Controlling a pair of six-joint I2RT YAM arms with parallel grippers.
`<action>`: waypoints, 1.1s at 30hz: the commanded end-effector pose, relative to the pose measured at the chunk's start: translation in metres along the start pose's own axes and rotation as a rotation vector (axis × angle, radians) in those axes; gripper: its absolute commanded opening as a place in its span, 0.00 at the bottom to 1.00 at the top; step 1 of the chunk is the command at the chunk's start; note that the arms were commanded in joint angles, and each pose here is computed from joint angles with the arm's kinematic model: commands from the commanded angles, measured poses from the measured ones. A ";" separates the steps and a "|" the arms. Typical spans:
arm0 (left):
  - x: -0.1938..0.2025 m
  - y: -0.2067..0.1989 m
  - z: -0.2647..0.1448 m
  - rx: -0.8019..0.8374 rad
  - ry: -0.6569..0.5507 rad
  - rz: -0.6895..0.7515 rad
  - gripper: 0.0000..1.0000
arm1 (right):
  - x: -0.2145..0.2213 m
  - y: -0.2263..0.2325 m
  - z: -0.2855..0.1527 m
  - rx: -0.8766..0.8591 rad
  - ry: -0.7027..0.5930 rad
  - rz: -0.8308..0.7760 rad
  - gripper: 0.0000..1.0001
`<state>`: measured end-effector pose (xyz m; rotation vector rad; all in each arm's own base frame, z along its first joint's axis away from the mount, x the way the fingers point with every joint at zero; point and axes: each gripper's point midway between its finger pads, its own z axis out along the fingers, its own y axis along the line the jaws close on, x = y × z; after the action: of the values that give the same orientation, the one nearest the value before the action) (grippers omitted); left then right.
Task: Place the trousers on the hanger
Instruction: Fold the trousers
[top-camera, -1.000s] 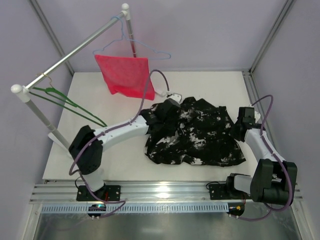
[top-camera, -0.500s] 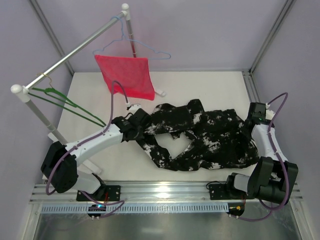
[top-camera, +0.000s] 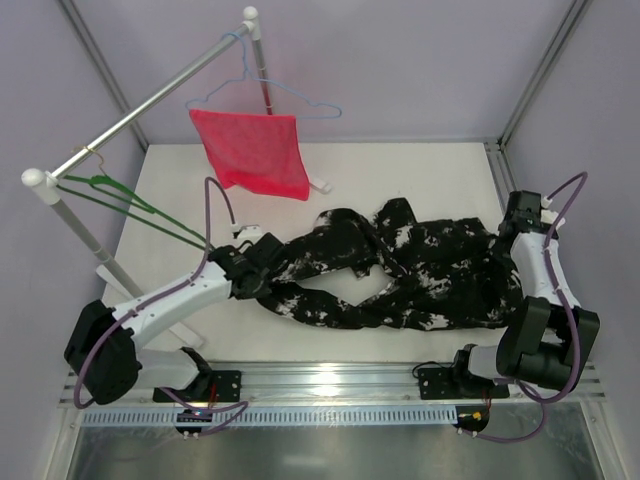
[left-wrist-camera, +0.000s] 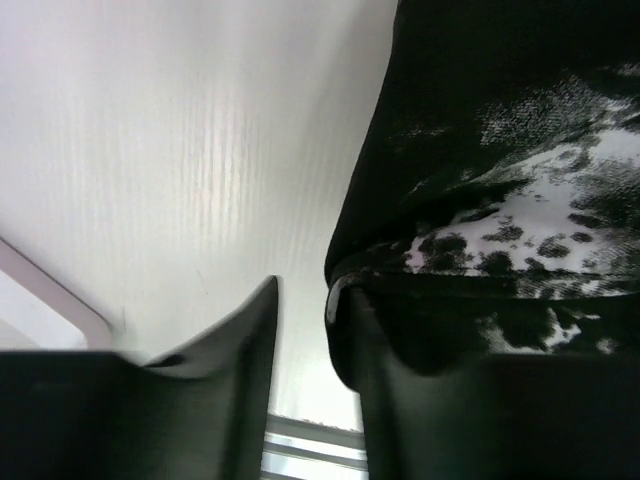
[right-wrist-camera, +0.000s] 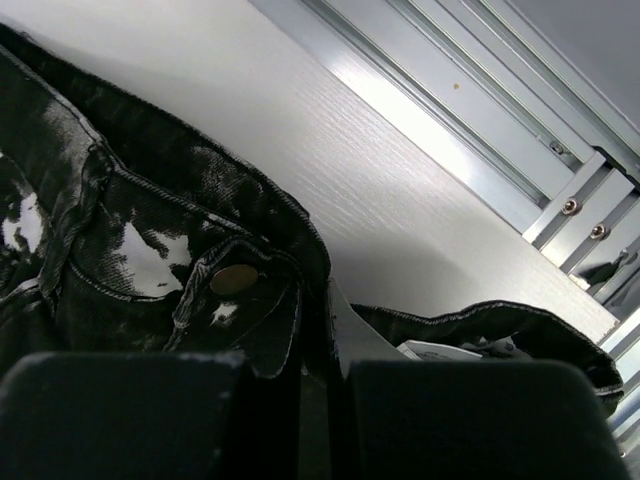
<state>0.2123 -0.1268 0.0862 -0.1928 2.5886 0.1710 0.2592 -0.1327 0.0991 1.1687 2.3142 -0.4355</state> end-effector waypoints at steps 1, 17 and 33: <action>-0.017 -0.004 -0.026 0.074 -0.037 -0.060 0.41 | -0.033 0.011 -0.020 -0.074 -0.077 0.007 0.05; -0.113 -0.212 -0.044 0.592 -0.048 0.272 0.72 | 0.005 0.168 -0.107 -0.834 0.025 -0.334 0.55; -0.079 -0.293 0.038 0.490 0.075 0.235 0.73 | 0.073 0.184 -0.106 -0.909 0.086 -0.470 0.54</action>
<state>0.3365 -0.3912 0.0644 0.3599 2.6541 -0.3717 0.3326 0.0655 0.1196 0.2527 2.4764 0.4669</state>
